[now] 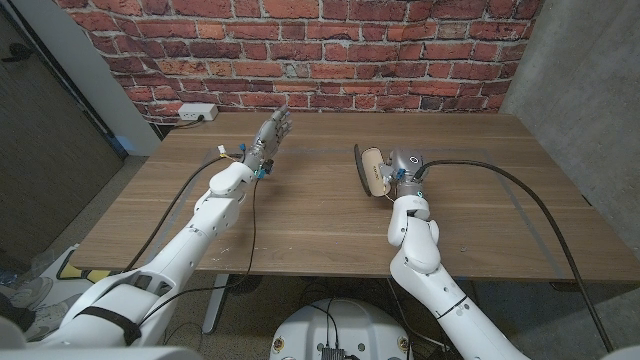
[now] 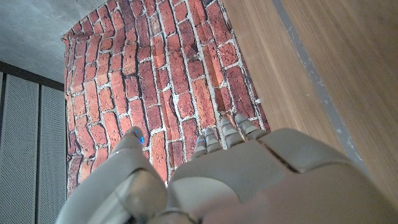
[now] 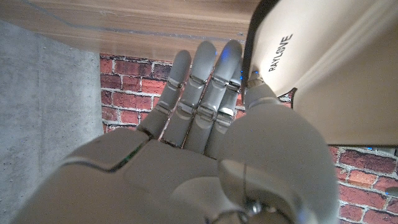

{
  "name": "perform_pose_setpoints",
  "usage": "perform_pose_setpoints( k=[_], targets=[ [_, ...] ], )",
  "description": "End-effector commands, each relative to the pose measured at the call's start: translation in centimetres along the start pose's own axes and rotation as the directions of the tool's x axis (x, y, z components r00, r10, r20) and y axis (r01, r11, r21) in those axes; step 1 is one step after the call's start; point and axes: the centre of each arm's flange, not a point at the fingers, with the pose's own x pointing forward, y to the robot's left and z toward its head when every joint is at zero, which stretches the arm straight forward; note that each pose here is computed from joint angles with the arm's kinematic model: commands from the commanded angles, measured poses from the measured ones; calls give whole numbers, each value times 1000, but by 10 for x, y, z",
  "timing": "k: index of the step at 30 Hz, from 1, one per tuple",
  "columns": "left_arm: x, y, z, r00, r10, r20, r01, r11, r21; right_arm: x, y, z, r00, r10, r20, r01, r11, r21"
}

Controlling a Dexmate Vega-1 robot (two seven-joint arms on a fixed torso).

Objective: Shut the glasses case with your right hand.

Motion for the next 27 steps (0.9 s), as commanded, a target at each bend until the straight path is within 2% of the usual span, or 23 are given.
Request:
perform_pose_setpoints(
  k=[1, 9, 16, 21, 27],
  targets=[
    [2, -12, 14, 997, -82, -2, 82, 995, 56, -5, -3, -2, 996, -94, 9, 93, 992, 85],
    [2, -18, 21, 989, -145, 2, 144, 985, 93, -9, -6, -5, 991, -137, 11, 133, 977, 169],
    [2, -24, 27, 975, -222, 6, 220, 968, 120, -11, -10, -4, 983, -183, 15, 175, 957, 230],
    [4, -30, 31, 953, -303, 2, 300, 944, 141, -13, -12, -1, 974, -225, 21, 211, 941, 266],
    [7, -37, 34, 916, -402, -1, 398, 908, 132, -15, -12, 2, 960, -279, 18, 259, 912, 318]
  ],
)
